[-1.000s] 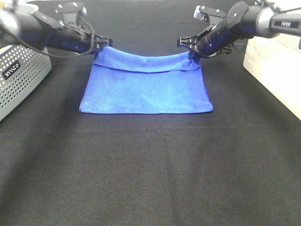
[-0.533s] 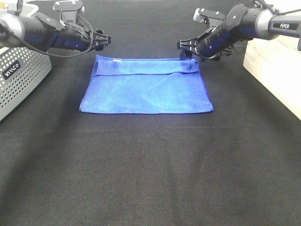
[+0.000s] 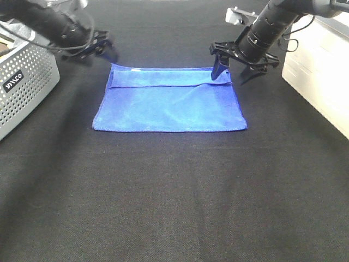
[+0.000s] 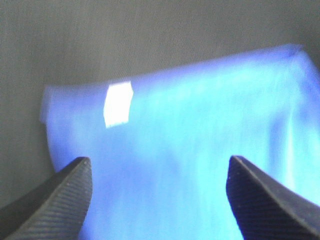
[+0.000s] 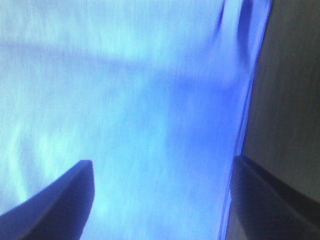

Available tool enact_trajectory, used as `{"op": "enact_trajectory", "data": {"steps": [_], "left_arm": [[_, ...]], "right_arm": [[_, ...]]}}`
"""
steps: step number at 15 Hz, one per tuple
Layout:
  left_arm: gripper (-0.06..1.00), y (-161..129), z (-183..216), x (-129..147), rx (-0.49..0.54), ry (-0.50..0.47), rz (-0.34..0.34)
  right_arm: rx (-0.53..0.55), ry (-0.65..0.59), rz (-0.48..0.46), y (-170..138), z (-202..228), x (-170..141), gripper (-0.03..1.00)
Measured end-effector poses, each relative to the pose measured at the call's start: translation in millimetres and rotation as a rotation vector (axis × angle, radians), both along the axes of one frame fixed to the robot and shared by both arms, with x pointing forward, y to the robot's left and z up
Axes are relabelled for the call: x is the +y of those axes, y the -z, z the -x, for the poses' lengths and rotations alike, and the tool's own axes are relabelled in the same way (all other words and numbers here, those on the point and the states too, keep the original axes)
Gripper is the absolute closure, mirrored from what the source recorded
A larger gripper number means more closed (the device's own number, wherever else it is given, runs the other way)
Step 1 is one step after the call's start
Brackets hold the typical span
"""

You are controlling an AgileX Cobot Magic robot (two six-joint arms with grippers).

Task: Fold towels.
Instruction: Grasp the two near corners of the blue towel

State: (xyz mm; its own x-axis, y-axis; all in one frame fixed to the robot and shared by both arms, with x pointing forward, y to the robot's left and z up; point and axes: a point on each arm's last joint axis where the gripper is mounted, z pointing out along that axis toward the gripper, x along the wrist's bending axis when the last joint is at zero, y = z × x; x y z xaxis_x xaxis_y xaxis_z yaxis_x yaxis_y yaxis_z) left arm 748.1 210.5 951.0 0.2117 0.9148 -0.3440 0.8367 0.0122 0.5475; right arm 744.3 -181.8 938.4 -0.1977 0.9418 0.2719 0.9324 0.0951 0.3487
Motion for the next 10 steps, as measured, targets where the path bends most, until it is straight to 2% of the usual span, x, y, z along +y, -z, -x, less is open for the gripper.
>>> {"op": "enact_trajectory", "data": {"steps": [2, 5, 8, 10], "left_arm": [[0.24, 1, 13, 9, 0.133, -0.052, 0.018], [0.24, 23, 42, 12, 0.286, -0.103, 0.027], [0.24, 32, 63, 16, 0.318, -0.162, 0.025], [0.24, 36, 66, 16, 0.328, -0.164, 0.022]], "right_arm": [[0.083, -0.005, 0.003, 3, 8, 0, 0.26], [0.171, 0.018, 0.007, 12, 32, -10, 0.32], [0.179, 0.094, -0.136, 11, 55, -43, 0.36], [0.173, 0.076, -0.147, 15, 57, -45, 0.36]]}}
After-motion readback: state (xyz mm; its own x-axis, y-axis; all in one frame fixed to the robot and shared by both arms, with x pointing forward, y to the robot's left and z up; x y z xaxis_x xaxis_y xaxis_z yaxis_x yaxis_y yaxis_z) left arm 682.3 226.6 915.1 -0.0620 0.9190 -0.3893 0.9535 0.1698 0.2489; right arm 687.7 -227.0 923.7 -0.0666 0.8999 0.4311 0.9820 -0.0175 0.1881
